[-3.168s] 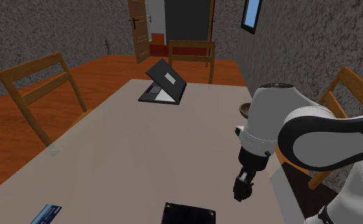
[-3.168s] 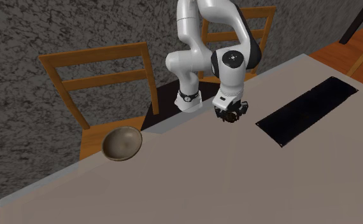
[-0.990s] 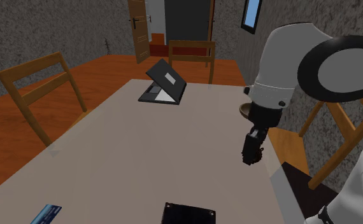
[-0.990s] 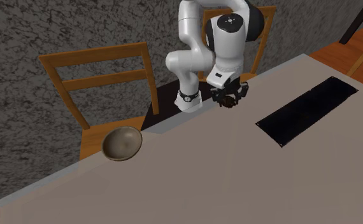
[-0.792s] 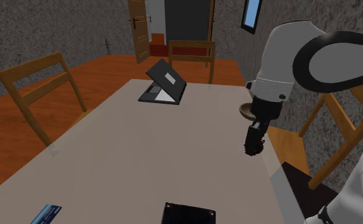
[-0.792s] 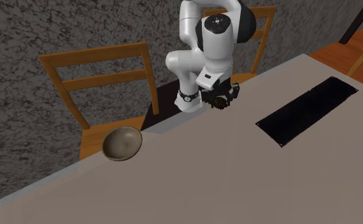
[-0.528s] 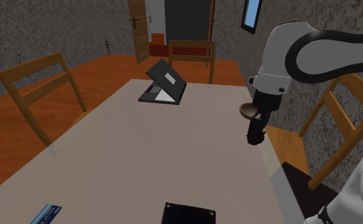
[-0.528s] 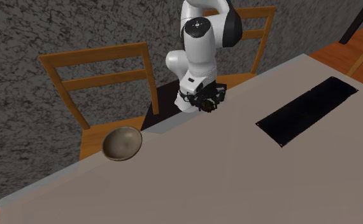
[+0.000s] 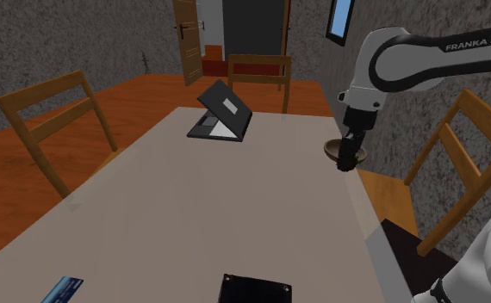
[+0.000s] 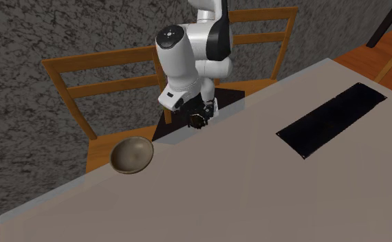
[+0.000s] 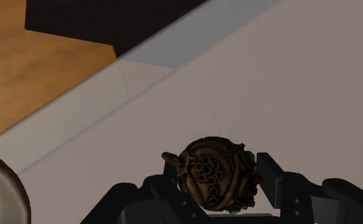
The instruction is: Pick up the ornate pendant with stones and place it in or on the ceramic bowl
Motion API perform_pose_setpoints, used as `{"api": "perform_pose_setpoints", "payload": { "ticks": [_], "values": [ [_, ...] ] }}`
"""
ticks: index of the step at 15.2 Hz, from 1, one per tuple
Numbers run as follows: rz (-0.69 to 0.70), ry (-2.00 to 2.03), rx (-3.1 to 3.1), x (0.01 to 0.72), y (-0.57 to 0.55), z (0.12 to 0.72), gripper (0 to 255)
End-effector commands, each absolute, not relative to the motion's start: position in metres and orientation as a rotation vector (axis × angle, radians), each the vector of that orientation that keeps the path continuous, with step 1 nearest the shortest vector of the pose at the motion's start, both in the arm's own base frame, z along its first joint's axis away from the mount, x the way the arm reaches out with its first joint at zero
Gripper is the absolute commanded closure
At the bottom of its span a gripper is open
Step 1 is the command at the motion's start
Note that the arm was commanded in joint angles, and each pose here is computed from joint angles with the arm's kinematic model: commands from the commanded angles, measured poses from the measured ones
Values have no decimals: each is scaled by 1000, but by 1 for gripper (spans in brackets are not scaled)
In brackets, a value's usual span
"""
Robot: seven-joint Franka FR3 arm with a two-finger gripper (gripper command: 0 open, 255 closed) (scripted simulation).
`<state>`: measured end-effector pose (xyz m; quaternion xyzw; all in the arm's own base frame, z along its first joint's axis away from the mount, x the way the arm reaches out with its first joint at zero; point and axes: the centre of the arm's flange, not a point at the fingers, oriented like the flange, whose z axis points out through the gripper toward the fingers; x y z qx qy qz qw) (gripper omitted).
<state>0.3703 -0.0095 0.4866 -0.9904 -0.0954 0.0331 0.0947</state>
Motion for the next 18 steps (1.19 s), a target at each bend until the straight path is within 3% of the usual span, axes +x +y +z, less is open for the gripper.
{"api": "perform_pose_setpoints", "payload": {
  "ticks": [1, 18],
  "values": [
    [98, -285, -2938, 382, -33, 487, 255],
    [98, -285, -2938, 484, -235, 487, 255]
  ]
}}
